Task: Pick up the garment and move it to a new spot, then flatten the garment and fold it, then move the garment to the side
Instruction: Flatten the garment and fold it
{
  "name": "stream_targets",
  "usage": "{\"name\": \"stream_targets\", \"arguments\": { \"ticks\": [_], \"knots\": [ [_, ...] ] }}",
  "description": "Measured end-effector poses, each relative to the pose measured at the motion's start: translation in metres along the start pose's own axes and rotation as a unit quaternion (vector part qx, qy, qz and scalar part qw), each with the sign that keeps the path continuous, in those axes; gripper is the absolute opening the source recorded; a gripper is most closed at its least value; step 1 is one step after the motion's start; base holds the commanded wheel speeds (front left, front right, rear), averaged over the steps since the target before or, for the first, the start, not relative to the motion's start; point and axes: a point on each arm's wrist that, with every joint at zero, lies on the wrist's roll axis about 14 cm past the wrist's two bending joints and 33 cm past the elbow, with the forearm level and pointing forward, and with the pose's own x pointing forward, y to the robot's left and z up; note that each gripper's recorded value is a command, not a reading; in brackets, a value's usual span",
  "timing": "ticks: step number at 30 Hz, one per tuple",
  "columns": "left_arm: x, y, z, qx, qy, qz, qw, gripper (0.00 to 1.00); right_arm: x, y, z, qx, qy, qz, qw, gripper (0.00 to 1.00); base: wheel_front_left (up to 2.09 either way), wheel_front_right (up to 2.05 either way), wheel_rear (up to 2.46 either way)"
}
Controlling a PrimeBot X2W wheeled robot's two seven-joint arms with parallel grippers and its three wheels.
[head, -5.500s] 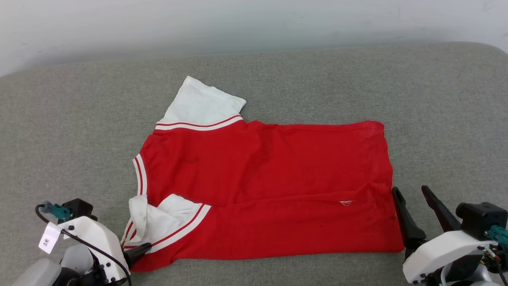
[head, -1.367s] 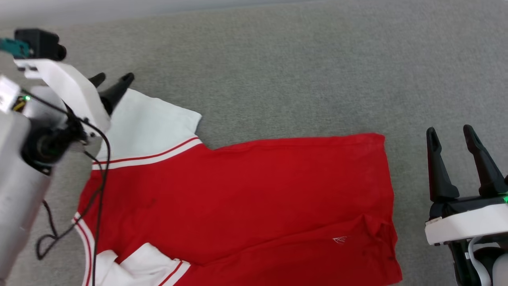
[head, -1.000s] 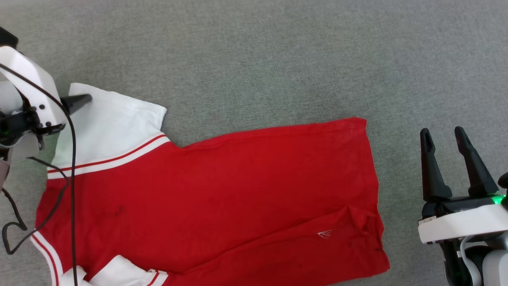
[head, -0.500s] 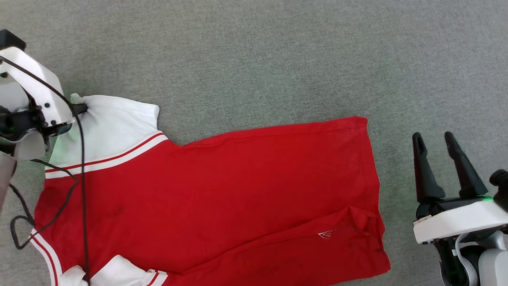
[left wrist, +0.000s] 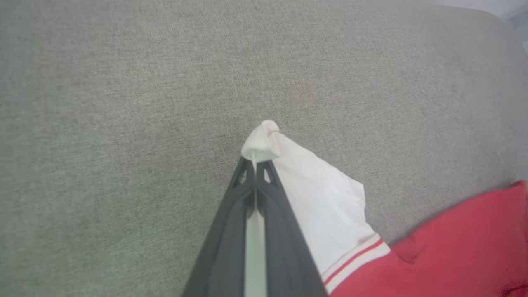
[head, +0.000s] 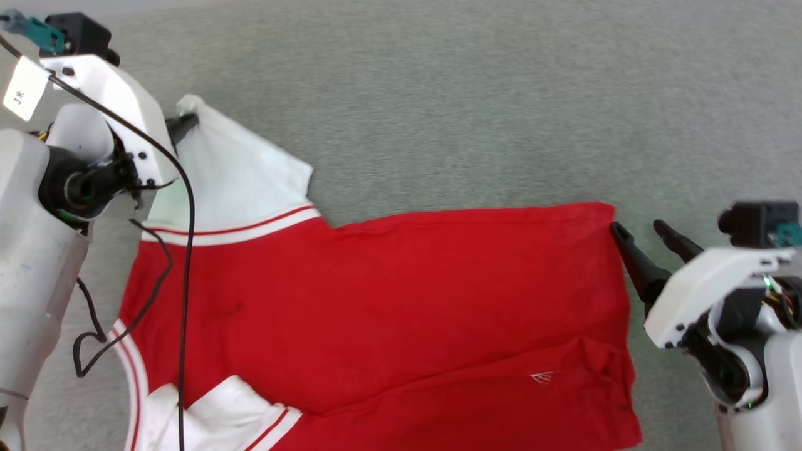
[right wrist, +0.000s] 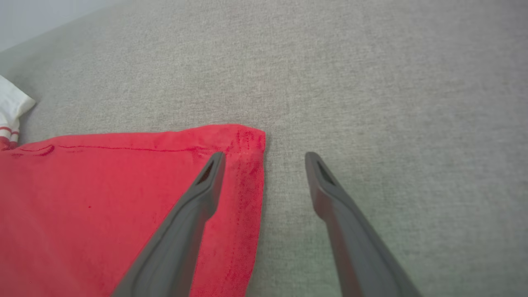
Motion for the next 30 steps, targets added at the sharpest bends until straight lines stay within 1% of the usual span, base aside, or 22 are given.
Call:
{"name": "stream_targets", "arguments": {
  "ticks": [1,4,8,10,12,15,18,19,20,21,22,24,26,30],
  "knots": [
    [-0.004,0.001,0.004,0.002,-0.012,0.001,1.000,0.00,0.005,0.005,0.000,0.001,0.015,0.009,1.000,1.00,0.00,0.00,0.00],
    [-0.016,0.002,0.014,0.013,-0.038,0.002,0.999,0.00,0.018,0.016,-0.001,-0.021,0.061,0.029,0.997,1.00,0.00,0.00,0.00],
    [-0.025,0.000,0.021,0.027,-0.058,0.000,0.998,0.00,0.032,0.025,-0.011,-0.062,0.131,0.041,0.989,1.00,0.00,0.00,0.00],
    [-0.028,-0.001,0.020,0.031,-0.059,-0.002,0.998,0.00,0.038,0.029,-0.016,-0.071,0.161,0.047,0.983,1.00,0.00,0.00,0.00],
    [-0.030,-0.002,0.018,0.032,-0.061,-0.004,0.998,0.00,0.042,0.028,-0.024,-0.084,0.196,0.046,0.976,1.00,0.00,0.00,0.00],
    [-0.031,0.002,0.011,0.024,-0.056,-0.005,0.998,0.00,0.044,0.025,-0.040,-0.098,0.258,0.042,0.960,1.00,0.00,0.00,0.00],
    [-0.032,0.006,0.000,0.016,-0.047,-0.003,0.999,0.00,0.044,0.025,-0.049,-0.111,0.305,0.041,0.945,1.00,0.00,0.00,0.00],
    [-0.033,0.008,-0.001,0.014,-0.047,-0.001,0.999,0.00,0.044,0.025,-0.050,-0.113,0.315,0.040,0.941,0.54,0.00,0.00,0.00],
    [-0.034,0.010,-0.002,0.013,-0.048,0.000,0.999,0.00,0.044,0.026,-0.051,-0.115,0.323,0.040,0.938,0.34,0.00,0.00,0.00],
    [-0.036,0.010,-0.002,0.012,-0.049,0.000,0.999,0.00,0.043,0.026,-0.051,-0.116,0.328,0.041,0.937,0.03,0.00,0.00,0.00],
    [-0.037,0.011,-0.004,0.010,-0.051,0.000,0.999,0.00,0.043,0.027,-0.051,-0.115,0.330,0.042,0.936,0.00,0.00,0.00,0.00],
    [-0.042,0.014,-0.004,0.011,-0.059,0.005,0.998,0.00,0.043,0.031,-0.048,-0.114,0.327,0.047,0.937,0.00,0.00,0.00,0.00],
    [-0.049,0.015,0.002,0.013,-0.078,0.008,0.997,0.00,0.045,0.037,-0.039,-0.113,0.309,0.053,0.943,0.00,0.00,0.00,0.00],
    [-0.066,0.014,0.008,0.012,-0.110,0.011,0.994,0.00,0.045,0.048,-0.009,-0.109,0.248,0.065,0.960,0.00,0.00,0.00,0.00]
  ]
}}
